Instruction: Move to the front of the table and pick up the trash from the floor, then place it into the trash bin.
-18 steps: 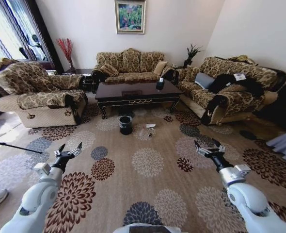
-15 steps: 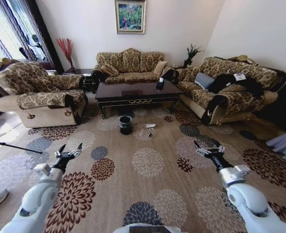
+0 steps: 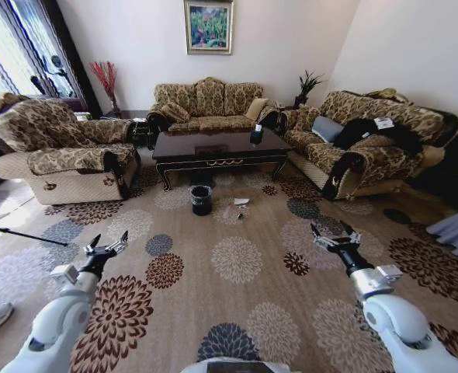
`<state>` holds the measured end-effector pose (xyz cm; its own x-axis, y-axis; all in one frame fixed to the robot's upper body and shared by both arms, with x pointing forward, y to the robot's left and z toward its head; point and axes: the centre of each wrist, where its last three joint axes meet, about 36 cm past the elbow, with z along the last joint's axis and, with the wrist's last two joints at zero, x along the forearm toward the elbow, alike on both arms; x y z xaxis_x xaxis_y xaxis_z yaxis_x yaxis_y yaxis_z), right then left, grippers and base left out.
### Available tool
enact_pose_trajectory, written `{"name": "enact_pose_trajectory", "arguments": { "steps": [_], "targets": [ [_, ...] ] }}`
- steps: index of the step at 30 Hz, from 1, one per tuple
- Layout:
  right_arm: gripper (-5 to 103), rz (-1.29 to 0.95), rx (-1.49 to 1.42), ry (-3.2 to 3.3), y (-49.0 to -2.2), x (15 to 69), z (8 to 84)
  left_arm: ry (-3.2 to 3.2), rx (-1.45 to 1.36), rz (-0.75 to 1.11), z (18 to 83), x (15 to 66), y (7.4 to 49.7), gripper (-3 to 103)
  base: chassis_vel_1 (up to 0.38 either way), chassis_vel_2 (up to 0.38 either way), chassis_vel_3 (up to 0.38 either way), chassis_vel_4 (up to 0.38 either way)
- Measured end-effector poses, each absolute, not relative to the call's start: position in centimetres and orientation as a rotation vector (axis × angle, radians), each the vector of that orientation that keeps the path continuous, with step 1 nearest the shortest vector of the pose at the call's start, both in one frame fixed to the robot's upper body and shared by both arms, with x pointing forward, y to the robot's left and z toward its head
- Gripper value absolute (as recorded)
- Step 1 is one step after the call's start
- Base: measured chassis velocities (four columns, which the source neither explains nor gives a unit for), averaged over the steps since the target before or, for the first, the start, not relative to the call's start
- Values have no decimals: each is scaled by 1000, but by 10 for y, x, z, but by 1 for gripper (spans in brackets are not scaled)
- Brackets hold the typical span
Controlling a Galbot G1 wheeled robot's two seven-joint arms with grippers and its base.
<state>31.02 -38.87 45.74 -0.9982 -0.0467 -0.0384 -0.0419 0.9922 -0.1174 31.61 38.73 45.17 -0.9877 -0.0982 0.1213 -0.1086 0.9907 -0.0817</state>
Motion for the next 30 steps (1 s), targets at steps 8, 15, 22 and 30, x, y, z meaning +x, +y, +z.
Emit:
{"name": "enact_pose_trajectory", "arguments": {
  "steps": [8, 15, 22, 30],
  "targets": [
    [100, -165, -45, 3100, -387, 309, 460, -3031, 202, 107, 450, 314, 386, 100, 0, 0, 0, 0],
    [100, -172, -44, 3102, -386, 306, 461, -3027, 185, 89, 448, 312, 382, 100, 0, 0, 0, 0],
    [100, -215, -60, 3101, -383, 294, 457, -3010, 130, 33, 449, 310, 384, 100, 0, 0, 0, 0],
    [100, -203, -74, 3104, -379, 291, 455, -2998, 142, 32, 448, 306, 380, 100, 0, 0, 0, 0]
  ]
}}
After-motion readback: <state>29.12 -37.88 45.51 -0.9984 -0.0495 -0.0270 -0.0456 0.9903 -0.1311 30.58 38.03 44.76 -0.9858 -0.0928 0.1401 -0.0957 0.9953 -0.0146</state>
